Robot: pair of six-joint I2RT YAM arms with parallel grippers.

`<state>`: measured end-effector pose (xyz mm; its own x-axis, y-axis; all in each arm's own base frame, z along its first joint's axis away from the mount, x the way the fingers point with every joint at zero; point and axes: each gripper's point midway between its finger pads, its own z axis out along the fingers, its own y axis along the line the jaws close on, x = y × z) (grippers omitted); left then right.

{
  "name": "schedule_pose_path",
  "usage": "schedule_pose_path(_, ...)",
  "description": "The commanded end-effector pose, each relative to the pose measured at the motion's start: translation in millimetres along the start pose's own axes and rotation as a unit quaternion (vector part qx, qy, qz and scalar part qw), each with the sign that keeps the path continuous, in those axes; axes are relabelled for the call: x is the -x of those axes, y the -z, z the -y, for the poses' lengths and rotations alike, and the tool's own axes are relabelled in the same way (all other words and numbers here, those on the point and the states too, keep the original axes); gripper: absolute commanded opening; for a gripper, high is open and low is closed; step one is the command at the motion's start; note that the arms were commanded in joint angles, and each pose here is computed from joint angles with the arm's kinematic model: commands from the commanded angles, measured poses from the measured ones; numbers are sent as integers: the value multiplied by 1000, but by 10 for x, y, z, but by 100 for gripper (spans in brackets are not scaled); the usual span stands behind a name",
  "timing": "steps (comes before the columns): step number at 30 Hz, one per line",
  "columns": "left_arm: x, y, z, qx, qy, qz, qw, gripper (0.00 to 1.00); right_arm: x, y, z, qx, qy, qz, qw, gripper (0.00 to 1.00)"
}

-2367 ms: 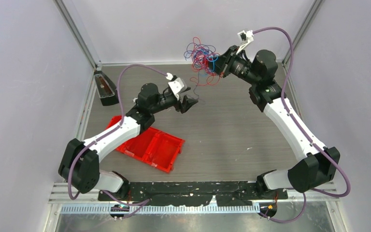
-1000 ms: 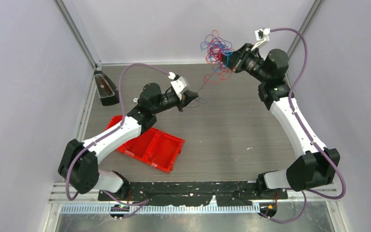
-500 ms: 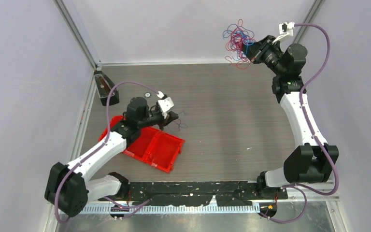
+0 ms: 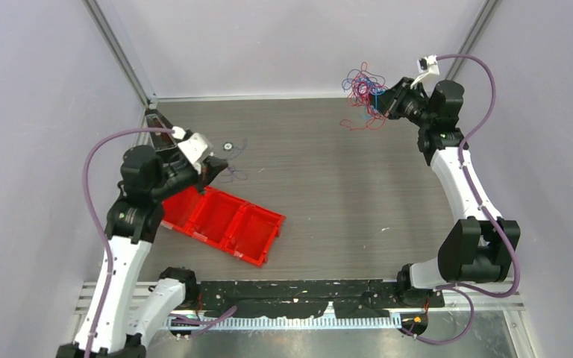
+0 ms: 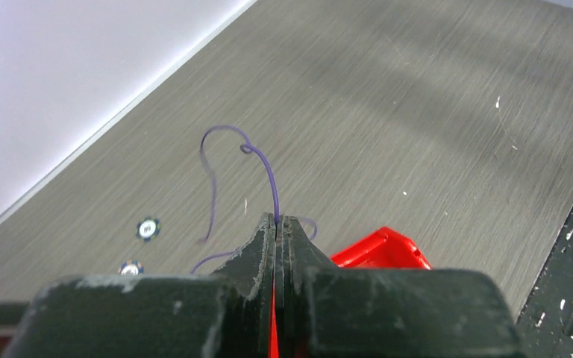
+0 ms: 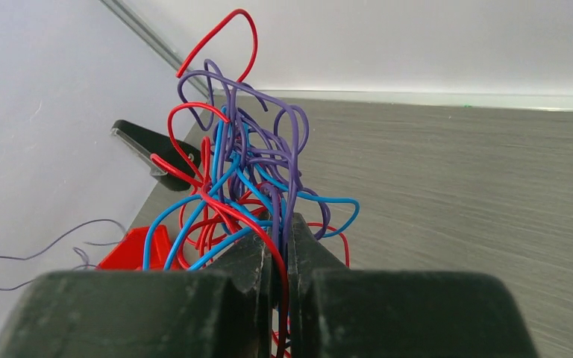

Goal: Untangle the cables

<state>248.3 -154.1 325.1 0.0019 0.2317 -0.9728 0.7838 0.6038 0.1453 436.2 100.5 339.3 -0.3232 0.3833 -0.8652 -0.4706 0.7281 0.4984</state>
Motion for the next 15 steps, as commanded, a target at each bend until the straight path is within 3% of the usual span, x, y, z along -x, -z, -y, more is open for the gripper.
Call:
schedule_pose_path(1,-259,405,171,2,38,-58,998,0,166,140,-297,34,41,21,998,5)
schedule_pose_path(5,-526,717,100,72,48,-113,990,0,124,184,-339,34,45,16,998,5)
schedule_pose_path(8,-760,993,-82,163,51,-171,970,0,103,226,-382,35,49,15,998,6)
schedule_pose_path(15,-1149,1363,-117,205,56,-291,933,0,79,292,-460,35,56,19,998,5)
